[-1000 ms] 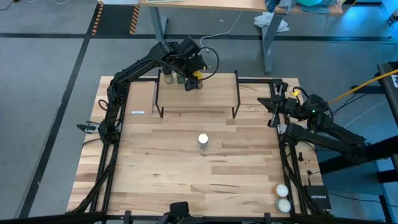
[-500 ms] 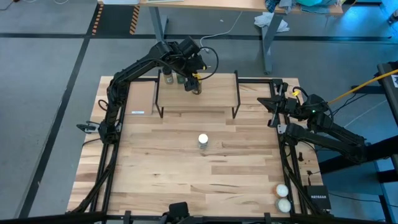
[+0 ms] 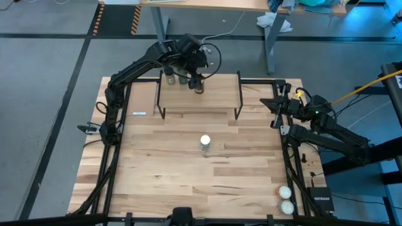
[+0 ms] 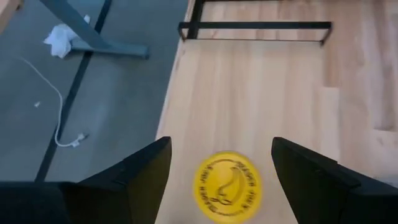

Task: Shelf spices
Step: Put the yellow seasoning bottle on the shelf

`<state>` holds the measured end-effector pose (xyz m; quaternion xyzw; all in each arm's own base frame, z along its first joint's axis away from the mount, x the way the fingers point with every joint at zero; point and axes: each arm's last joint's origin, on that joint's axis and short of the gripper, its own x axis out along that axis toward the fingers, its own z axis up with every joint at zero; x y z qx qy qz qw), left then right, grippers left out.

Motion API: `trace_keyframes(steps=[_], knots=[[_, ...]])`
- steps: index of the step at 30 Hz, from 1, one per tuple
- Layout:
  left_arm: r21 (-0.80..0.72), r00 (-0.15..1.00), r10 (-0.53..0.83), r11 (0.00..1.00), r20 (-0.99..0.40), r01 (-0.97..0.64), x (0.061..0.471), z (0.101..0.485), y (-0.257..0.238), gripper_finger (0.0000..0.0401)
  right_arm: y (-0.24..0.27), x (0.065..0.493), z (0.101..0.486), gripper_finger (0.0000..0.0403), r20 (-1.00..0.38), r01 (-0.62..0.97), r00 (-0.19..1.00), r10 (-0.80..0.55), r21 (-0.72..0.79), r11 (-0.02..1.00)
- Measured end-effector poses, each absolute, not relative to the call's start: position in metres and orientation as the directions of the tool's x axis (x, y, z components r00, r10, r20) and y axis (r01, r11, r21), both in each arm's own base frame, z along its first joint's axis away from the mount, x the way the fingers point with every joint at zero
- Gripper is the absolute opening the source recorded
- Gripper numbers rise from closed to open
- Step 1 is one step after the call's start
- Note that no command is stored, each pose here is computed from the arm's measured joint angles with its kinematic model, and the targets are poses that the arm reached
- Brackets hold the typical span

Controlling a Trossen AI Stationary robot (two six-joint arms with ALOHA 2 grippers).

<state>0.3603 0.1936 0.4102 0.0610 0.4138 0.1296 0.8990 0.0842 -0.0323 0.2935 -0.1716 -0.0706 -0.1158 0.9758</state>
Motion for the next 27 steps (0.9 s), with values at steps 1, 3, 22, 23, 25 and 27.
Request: trace_keyframes(steps=[1, 3, 22, 23, 25, 27], knots=[[0.211, 0.622, 0.279, 0.96, -0.731, -0.182, 0.359, 0.411, 0.192, 0.0271, -0.032, 0.084, 0.293, 0.0005, 0.177, 0.25, 0.963, -0.201, -0.319, 0.914], [0.193, 0.612, 0.261, 0.965, -0.746, -0.177, 0.359, 0.411, 0.186, 0.0271, -0.032, 0.084, 0.293, 0.0005, 0.176, 0.25, 0.963, -0.202, -0.319, 0.914], [0.355, 0.507, 0.284, 0.934, -0.814, 0.047, 0.383, 0.404, 0.09, 0.0084, -0.032, 0.084, 0.293, 0.0005, 0.172, 0.248, 0.964, -0.202, -0.317, 0.915], [0.352, 0.488, 0.287, 0.935, -0.824, 0.045, 0.382, 0.403, 0.087, 0.0062, -0.032, 0.084, 0.293, 0.0005, 0.172, 0.248, 0.964, -0.202, -0.317, 0.915], [0.341, 0.465, 0.283, 0.939, -0.839, 0.043, 0.38, 0.402, 0.083, 0.0021, -0.032, 0.084, 0.293, 0.0005, 0.172, 0.248, 0.964, -0.202, -0.315, 0.916], [0.327, 0.454, 0.282, 0.945, -0.845, 0.022, 0.379, 0.401, 0.083, 0.0009, -0.032, 0.084, 0.293, 0.0005, 0.172, 0.248, 0.964, -0.202, -0.315, 0.916]])
